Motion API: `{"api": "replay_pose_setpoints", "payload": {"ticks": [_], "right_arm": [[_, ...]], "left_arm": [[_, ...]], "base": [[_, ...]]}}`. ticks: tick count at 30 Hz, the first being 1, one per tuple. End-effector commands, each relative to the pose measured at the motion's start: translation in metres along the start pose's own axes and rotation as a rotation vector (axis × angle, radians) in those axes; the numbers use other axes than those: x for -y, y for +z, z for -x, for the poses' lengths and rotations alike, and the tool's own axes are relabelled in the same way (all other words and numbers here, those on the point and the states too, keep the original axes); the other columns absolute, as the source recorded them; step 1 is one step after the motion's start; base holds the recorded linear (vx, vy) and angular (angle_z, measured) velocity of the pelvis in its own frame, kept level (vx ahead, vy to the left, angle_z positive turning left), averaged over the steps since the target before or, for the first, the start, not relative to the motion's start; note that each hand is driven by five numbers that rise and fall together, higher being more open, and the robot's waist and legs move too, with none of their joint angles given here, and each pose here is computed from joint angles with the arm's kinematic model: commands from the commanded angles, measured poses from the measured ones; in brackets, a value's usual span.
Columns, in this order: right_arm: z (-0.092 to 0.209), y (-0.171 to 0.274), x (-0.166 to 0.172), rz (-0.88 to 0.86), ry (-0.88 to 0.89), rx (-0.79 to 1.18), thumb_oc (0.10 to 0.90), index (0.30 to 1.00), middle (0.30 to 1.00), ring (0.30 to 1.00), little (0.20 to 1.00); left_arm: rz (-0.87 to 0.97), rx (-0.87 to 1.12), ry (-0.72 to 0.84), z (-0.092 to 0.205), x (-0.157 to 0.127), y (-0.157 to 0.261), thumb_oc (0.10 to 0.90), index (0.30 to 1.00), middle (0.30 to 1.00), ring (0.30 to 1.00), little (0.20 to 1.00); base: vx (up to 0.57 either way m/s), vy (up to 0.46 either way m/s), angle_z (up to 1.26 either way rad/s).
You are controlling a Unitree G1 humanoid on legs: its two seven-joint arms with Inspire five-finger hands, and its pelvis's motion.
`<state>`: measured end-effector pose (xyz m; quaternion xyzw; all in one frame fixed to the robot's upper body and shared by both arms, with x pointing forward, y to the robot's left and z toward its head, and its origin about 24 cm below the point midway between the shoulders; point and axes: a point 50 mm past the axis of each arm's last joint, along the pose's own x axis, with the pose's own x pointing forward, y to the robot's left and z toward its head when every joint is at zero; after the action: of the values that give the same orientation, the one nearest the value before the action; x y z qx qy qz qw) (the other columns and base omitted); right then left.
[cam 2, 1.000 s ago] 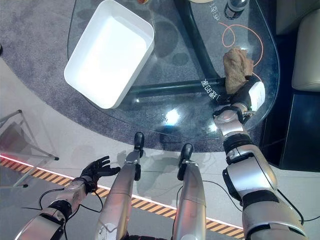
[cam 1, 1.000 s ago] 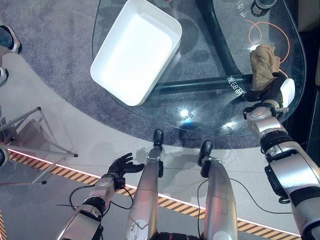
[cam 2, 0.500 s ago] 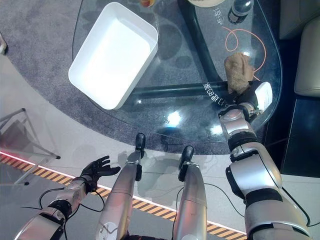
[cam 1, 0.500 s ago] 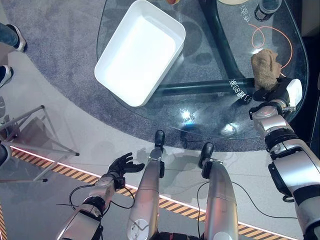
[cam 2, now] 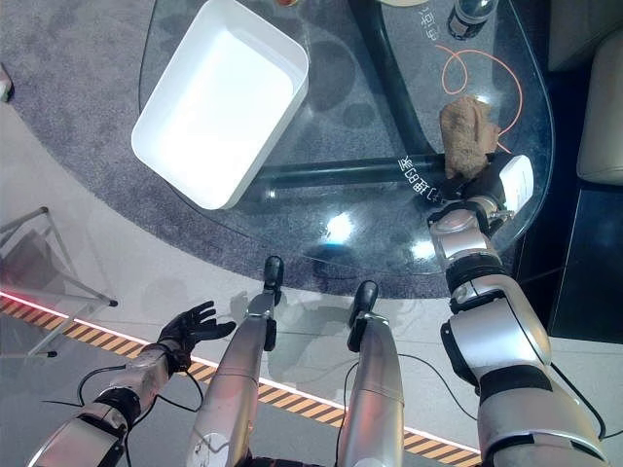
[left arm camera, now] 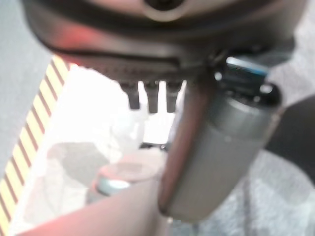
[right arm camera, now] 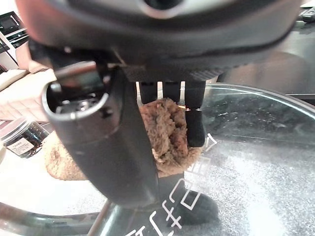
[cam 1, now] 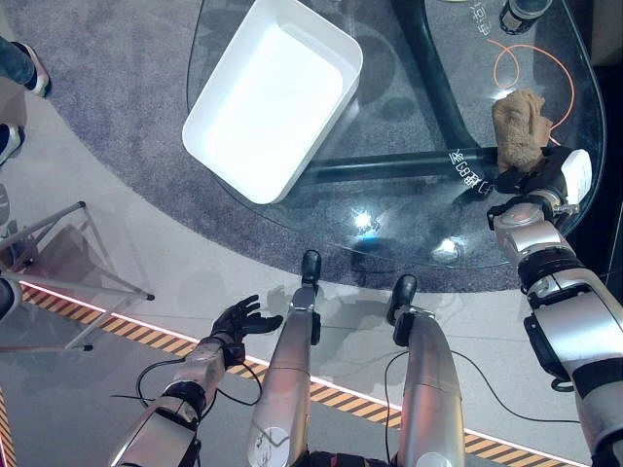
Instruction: Wipe the table with a cloth and put it in the basket.
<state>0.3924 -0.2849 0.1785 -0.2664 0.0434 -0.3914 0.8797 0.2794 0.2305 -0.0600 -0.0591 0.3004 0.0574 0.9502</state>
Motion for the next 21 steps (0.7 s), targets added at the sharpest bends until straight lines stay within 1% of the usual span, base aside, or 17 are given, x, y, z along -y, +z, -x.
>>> {"api": "replay_pose_setpoints", "payload": {"ticks": [1,3,4,5,7,8,11,14,17,20,21], "right_arm": [[-0.001,0.049,0.017,-0.127,-0.069,0.228,0.1,0.3,0.3,0.3,0.2],[0.004,0.052,0.014,-0.174,-0.065,0.255,0.1,0.3,0.3,0.3,0.2],[0.007,0.053,0.012,-0.19,-0.062,0.262,0.1,0.3,0.3,0.3,0.2],[0.012,0.054,0.008,-0.222,-0.061,0.28,0.1,0.3,0.3,0.3,0.2],[0.014,0.054,0.006,-0.236,-0.058,0.286,0.1,0.3,0.3,0.3,0.2],[0.019,0.056,0.004,-0.258,-0.056,0.299,0.1,0.3,0.3,0.3,0.2],[0.023,0.059,0.0,-0.259,-0.047,0.308,0.1,0.3,0.3,0.3,0.2],[0.026,0.063,-0.003,-0.246,-0.014,0.328,0.1,0.3,0.3,0.3,0.2],[0.028,0.065,-0.005,-0.232,0.004,0.342,0.1,0.3,0.3,0.3,0.2],[0.034,0.071,-0.013,-0.178,0.064,0.398,0.1,0.3,0.3,0.3,0.2],[0.041,0.078,-0.019,-0.132,0.11,0.451,0.1,0.3,0.3,0.3,0.2]], "left_arm": [[0.157,0.084,0.144,0.004,-0.023,0.01,0.8,0.9,0.9,0.9,0.9],[0.283,0.205,0.215,0.005,-0.03,0.033,0.8,0.9,0.9,0.9,0.9],[0.315,0.238,0.229,0.006,-0.029,0.041,0.8,0.9,0.9,0.9,0.9],[0.393,0.325,0.257,0.008,-0.032,0.06,0.8,0.9,0.9,0.9,0.9],[0.43,0.367,0.269,0.009,-0.033,0.07,0.8,0.9,0.9,0.9,0.9],[0.504,0.454,0.28,0.013,-0.033,0.092,0.8,0.9,0.9,0.9,0.9],[0.537,0.541,0.279,0.017,-0.03,0.116,0.8,0.9,0.9,0.9,0.9],[0.554,0.577,0.274,0.019,-0.028,0.13,0.8,0.9,0.9,0.9,0.9],[0.562,0.579,0.276,0.019,-0.027,0.133,0.8,0.9,0.9,0.9,0.9],[0.567,0.561,0.279,0.017,-0.025,0.132,0.8,0.9,0.9,0.9,0.9],[0.547,0.537,0.281,0.016,-0.024,0.129,0.8,0.9,0.9,0.9,0.9]], "base": [[0.0,0.0,0.0],[0.0,0.0,0.0],[0.0,0.0,0.0],[0.0,0.0,0.0],[0.0,-0.02,0.01],[-0.01,-0.051,0.0],[-0.01,-0.046,0.01],[0.0,0.0,0.0],[0.0,0.0,0.0],[0.0,0.0,0.0],[0.0,0.0,0.0]]}}
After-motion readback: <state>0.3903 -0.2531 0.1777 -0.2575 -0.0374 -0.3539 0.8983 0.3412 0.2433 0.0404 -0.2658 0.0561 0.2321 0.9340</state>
